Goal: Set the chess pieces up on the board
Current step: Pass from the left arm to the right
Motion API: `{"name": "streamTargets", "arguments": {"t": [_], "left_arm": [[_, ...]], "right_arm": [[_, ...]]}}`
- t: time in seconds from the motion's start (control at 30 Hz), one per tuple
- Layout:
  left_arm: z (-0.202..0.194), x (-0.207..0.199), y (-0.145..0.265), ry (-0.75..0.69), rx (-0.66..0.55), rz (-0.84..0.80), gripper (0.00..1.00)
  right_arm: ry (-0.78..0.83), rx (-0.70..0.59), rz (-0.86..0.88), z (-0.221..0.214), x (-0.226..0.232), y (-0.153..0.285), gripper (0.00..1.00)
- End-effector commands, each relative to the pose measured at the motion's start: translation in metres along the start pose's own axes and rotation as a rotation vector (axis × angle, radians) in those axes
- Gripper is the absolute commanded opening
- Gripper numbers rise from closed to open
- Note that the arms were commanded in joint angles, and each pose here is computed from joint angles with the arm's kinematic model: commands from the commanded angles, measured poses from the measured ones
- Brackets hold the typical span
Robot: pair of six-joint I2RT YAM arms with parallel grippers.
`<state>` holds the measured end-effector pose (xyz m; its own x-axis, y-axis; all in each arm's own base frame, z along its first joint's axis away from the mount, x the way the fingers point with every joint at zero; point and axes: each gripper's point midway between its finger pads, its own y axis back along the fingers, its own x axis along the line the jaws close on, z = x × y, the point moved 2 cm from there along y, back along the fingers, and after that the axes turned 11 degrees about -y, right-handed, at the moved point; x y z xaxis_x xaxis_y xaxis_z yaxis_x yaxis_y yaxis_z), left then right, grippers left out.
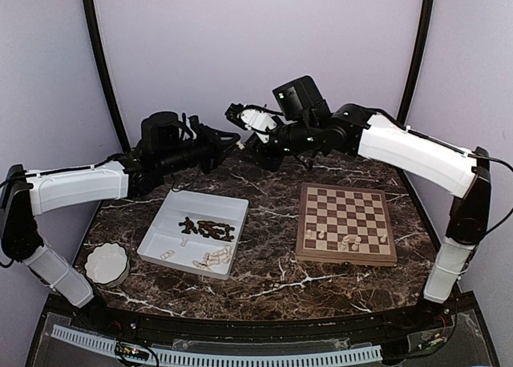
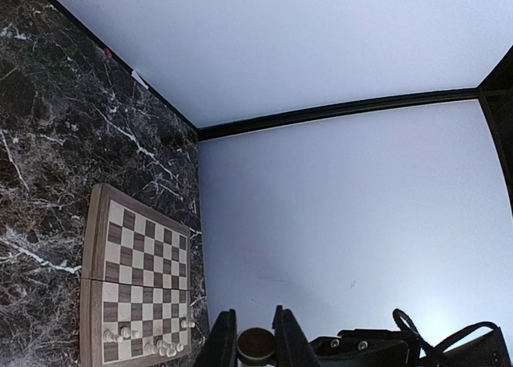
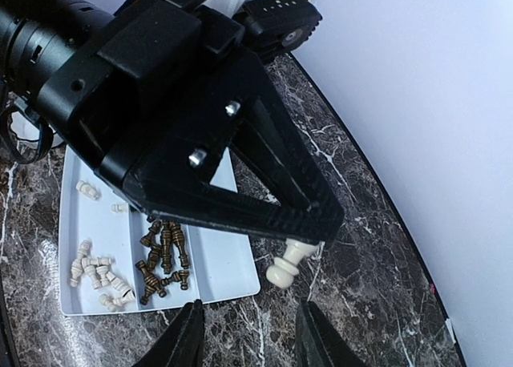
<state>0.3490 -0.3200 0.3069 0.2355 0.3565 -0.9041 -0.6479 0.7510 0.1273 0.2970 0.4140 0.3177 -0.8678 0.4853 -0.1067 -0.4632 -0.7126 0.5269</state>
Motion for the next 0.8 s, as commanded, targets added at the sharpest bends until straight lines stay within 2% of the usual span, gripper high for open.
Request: {"name": "streamTargets", "arguments": {"t": [0.0,0.5,0.57,0.77], "left_arm": [[-0.003,-0.016,0.001,0.034,0.019,-0.089,0.05],[-0.014,-0.014,-0.001,0.077,0.075,-0.133,0.04],[-0.015,-0.015,-0.003,0.080,0.084,-0.139,0.04],[-0.017,-0.013,-0.004,0.085,0.091,-0.137,0.05]], "right_arm": [[0.023,-0.067,-0.086,0.023,-0.010,-0.001,0.40],[0.018,-0.074,-0.091,0.025,-0.011,-0.011,0.30],[0.017,-0.070,-0.091,0.024,-0.011,-0.012,0.26],[0.015,-0.068,-0.105,0.023,-0.013,-0.010,0.02]]}}
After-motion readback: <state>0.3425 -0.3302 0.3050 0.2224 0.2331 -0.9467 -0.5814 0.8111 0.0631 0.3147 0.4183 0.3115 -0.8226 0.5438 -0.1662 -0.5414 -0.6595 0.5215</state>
